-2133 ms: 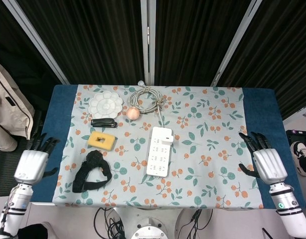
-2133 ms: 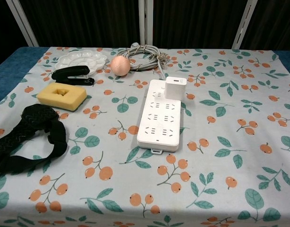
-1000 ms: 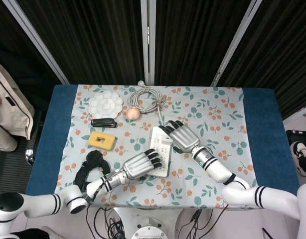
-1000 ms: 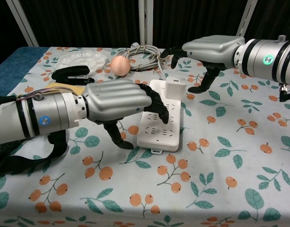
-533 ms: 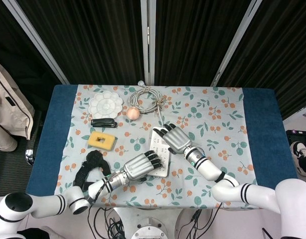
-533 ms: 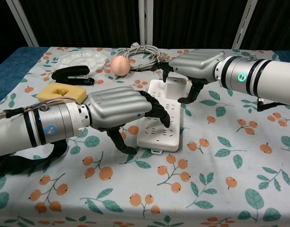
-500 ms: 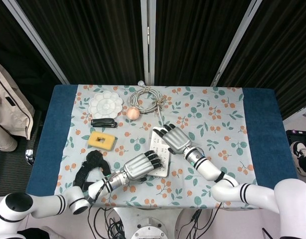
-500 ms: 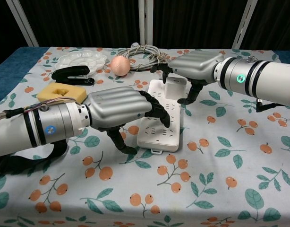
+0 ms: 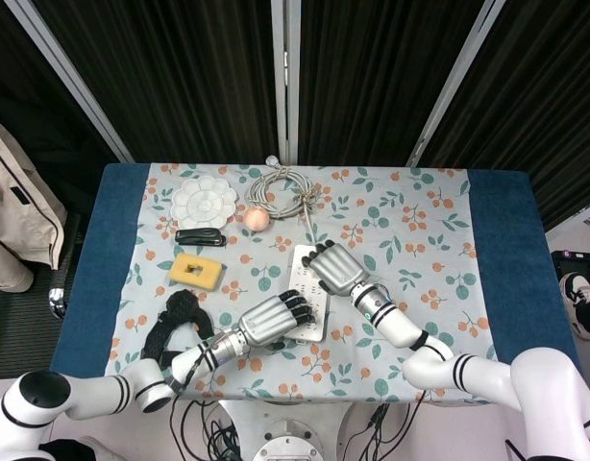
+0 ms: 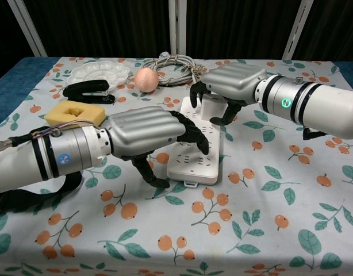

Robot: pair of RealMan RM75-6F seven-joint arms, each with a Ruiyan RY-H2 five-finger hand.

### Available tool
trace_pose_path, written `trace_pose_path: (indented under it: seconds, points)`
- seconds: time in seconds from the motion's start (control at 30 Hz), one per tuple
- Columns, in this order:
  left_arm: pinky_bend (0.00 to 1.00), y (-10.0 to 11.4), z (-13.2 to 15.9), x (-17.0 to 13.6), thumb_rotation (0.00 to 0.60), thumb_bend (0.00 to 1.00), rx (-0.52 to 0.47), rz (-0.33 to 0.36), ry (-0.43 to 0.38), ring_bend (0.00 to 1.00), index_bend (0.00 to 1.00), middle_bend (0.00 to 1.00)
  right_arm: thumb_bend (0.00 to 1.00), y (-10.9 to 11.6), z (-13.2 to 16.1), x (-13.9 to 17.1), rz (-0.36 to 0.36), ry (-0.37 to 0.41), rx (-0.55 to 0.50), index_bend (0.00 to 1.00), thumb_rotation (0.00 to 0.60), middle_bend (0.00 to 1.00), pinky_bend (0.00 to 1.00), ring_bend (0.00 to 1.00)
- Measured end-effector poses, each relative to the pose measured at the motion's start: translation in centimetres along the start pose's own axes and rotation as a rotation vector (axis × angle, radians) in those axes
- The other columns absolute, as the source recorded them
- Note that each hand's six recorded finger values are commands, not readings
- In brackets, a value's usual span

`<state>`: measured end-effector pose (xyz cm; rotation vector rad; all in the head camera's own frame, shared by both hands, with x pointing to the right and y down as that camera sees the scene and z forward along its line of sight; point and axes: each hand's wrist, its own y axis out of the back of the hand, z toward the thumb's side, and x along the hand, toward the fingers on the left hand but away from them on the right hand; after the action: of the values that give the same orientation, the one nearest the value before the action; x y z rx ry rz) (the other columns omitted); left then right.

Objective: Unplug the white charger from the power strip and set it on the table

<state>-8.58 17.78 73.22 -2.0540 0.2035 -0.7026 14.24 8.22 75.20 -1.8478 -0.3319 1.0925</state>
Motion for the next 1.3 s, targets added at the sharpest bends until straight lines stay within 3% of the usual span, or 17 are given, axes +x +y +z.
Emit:
trace_pose_path:
  seconds: [0.63, 1.3]
  points:
    - [0.18, -0.3, -0.4, 0.2, 0.600, 0.17, -0.039, -0.021, 0.013, 0.17, 0.26, 0.25, 0.47, -0.1, -0.7, 0.1, -0.003, -0.003, -0.012, 0.84, 0.600, 0.68, 0.41, 0.53]
    - [0.18, -0.6, -0.6, 0.5, 0.600, 0.17, -0.087, -0.053, 0.024, 0.17, 0.26, 0.25, 0.52, 0.5, -1.8, 1.4, -0.049, 0.008, -0.011, 0.92, 0.600, 0.71, 0.44, 0.56]
